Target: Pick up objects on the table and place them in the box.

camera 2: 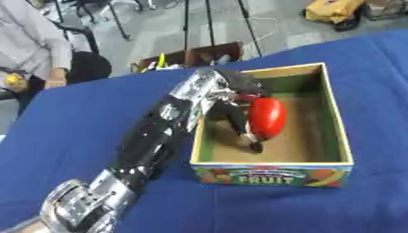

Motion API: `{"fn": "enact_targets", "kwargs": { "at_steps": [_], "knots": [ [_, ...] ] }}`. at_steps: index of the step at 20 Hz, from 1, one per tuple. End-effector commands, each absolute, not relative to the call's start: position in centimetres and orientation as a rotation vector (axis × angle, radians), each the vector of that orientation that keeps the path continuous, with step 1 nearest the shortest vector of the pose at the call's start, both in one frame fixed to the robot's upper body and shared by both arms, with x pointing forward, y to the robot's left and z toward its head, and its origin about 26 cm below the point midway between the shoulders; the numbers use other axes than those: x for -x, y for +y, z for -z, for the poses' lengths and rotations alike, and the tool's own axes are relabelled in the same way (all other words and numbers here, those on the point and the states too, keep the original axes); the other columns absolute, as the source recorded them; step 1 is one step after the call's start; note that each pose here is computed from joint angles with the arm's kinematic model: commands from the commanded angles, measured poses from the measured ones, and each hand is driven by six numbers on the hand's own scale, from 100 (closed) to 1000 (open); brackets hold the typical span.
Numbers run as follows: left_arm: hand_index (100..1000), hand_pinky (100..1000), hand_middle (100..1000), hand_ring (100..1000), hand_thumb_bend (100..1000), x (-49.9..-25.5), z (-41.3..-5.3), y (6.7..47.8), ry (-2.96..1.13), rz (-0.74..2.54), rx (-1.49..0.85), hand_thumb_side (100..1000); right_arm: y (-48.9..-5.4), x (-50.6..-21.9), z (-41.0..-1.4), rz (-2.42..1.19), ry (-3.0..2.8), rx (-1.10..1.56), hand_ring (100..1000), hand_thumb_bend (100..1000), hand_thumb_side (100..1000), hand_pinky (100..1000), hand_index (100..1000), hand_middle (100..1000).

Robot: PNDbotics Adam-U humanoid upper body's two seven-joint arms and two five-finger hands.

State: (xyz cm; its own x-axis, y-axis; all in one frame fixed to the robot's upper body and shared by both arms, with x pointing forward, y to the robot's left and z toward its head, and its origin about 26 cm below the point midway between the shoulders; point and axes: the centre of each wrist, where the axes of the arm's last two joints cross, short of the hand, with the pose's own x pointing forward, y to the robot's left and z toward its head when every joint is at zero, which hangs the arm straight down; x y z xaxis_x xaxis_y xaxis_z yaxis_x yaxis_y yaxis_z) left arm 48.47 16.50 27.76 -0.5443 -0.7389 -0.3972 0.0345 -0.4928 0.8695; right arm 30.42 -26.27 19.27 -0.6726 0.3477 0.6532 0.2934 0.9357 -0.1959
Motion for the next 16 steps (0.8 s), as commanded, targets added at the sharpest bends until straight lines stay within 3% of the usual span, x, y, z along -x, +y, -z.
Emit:
{"fn": "enact_targets", "kwargs": {
  "at_steps": [1, 16],
  "knots": [
    [965, 709, 925, 797, 1000, -47.93, -29.77, 16.67, -1.159, 2.123, -1.172, 938, -26.28, -30.11, -19.95, -0.096, -2.376, 0.461, 100, 161, 694, 226, 431, 228],
    [948, 745, 889, 778, 1000, -47.51, -30.55, 16.86, -1.122, 2.085, -1.333, 1000, -26.31, -30.09, -19.89, -0.089, -2.371, 0.467, 100, 167, 690, 224, 429, 227]
  ]
}}
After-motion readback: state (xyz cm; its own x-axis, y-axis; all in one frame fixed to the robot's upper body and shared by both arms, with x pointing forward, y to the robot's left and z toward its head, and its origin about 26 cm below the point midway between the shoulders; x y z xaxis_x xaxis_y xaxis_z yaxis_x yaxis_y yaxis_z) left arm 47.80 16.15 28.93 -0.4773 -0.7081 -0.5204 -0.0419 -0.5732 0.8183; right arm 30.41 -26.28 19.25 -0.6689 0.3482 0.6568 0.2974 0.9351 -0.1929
